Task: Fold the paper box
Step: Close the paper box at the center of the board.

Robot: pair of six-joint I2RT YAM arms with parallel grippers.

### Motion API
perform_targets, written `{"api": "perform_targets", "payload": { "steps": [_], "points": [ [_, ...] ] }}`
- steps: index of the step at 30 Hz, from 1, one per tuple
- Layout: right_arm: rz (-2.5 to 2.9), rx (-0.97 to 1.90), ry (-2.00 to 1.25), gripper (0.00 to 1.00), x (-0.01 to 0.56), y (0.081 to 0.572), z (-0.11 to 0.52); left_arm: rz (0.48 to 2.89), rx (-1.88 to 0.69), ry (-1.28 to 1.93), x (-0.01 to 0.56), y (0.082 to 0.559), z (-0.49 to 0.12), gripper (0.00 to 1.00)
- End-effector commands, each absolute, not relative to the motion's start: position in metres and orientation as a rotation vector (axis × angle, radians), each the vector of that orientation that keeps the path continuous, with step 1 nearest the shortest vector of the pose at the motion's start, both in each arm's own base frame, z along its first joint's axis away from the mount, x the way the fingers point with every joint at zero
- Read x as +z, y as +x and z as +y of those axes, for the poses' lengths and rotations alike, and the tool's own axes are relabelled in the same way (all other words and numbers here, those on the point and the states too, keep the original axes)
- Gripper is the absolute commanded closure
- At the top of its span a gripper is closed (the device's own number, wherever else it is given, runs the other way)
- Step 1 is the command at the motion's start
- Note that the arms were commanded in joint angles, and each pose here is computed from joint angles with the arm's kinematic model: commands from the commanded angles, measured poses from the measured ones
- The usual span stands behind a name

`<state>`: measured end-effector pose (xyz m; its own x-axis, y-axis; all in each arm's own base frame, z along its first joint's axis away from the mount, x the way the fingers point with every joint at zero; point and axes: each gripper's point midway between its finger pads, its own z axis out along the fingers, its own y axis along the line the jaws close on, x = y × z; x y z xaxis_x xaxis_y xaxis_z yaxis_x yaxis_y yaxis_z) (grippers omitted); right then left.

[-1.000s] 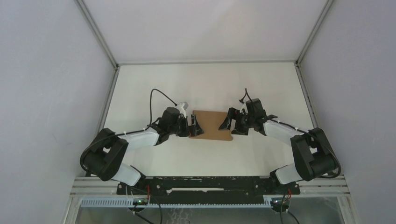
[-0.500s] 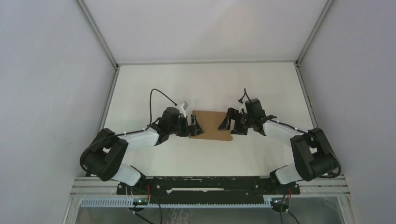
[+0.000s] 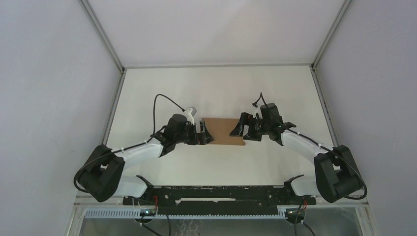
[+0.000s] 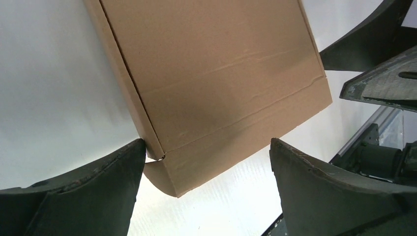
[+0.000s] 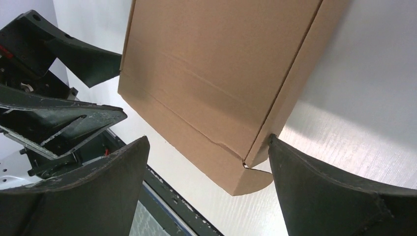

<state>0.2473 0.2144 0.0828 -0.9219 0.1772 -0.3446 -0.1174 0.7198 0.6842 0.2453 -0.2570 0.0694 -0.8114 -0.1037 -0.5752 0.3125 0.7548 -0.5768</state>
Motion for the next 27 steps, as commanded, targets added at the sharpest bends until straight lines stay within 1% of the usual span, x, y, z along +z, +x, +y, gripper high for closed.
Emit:
{"api": "perform_targets", "payload": {
  "steps": [1, 15, 27],
  "points": [
    [2.474, 1.101, -0.012, 0.0, 0.109, 0.245, 0.223, 2.285, -0.976, 0.185, 0.097, 0.238, -0.264, 0.0],
    [2.411, 1.136, -0.025, 0.0, 0.142, 0.228, 0.219, 2.205, -1.005, 0.168, 0.14, 0.225, -0.252, 0.0],
    [2.427, 1.176, -0.027, 0.0, 0.158, 0.215, 0.22, 2.224, -1.062, 0.179, 0.162, 0.207, -0.251, 0.0]
  ]
}}
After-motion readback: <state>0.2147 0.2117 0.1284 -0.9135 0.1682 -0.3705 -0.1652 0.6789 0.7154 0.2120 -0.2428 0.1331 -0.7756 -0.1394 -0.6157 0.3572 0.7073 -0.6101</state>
